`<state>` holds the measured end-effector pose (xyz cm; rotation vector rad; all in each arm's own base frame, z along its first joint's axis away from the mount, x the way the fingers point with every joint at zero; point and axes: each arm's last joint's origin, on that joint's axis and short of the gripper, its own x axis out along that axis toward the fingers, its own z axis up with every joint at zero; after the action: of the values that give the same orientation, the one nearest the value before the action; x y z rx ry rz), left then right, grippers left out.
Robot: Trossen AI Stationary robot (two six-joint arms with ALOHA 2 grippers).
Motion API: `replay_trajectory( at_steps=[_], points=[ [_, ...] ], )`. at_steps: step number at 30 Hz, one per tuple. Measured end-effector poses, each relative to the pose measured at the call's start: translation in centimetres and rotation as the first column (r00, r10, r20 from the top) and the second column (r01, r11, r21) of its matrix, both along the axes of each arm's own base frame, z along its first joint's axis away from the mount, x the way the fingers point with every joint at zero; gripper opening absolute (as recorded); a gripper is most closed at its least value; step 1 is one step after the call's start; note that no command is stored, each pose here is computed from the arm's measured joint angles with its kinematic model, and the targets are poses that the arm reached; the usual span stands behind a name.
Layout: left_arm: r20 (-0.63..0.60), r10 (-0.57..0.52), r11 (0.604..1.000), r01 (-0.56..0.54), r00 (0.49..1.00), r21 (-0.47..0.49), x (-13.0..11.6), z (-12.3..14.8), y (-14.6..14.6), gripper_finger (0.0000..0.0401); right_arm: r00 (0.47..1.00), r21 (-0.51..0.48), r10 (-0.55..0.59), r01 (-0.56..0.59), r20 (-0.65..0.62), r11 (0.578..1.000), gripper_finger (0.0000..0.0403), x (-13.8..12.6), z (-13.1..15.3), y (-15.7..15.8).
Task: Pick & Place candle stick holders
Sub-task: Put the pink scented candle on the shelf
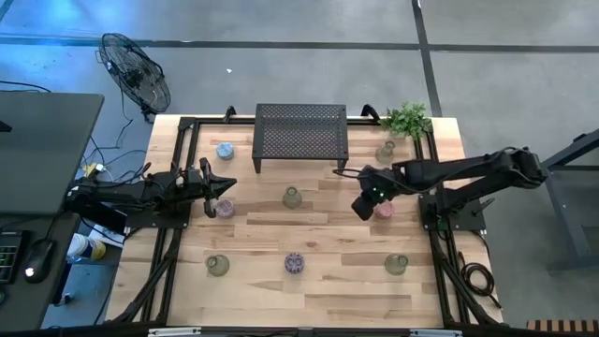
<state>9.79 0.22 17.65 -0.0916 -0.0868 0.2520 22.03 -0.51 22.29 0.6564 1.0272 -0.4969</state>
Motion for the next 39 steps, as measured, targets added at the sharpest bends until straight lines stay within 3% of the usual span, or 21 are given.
replay_trajectory(
  at_steps=[6,16,20,27,39],
  points=[
    [0.0,-0.001,1.0,0.001,1.0,0.0,0.0,0.0,0.0,0.0002,0.985,0.043,-0.125,0.131,-0.119,0.99,0.0064,-1.6,-2.8,-0.3],
    [0.0,-0.001,1.0,0.001,1.0,0.0,0.0,0.0,0.0,0.0002,0.913,-0.02,-0.324,0.329,-0.248,0.944,0.0263,-3.3,-3.5,-0.5],
    [0.0,-0.001,1.0,0.001,1.0,0.0,0.0,0.0,0.0,0.0002,0.899,-0.023,-0.339,0.347,-0.276,0.938,0.0312,-3.8,-4.4,-0.5],
    [0.0,-0.002,1.0,0.002,1.0,0.0,0.0,0.0,0.0,0.0002,0.91,0.05,-0.312,0.338,-0.274,0.94,0.0326,-4.3,-6.4,-0.3],
    [0.0,-0.002,1.0,0.002,1.0,0.0,0.0,0.0,0.0,0.0002,0.917,0.095,-0.267,0.307,-0.297,0.947,0.0326,-4.5,-6.7,-0.1]
  ],
)
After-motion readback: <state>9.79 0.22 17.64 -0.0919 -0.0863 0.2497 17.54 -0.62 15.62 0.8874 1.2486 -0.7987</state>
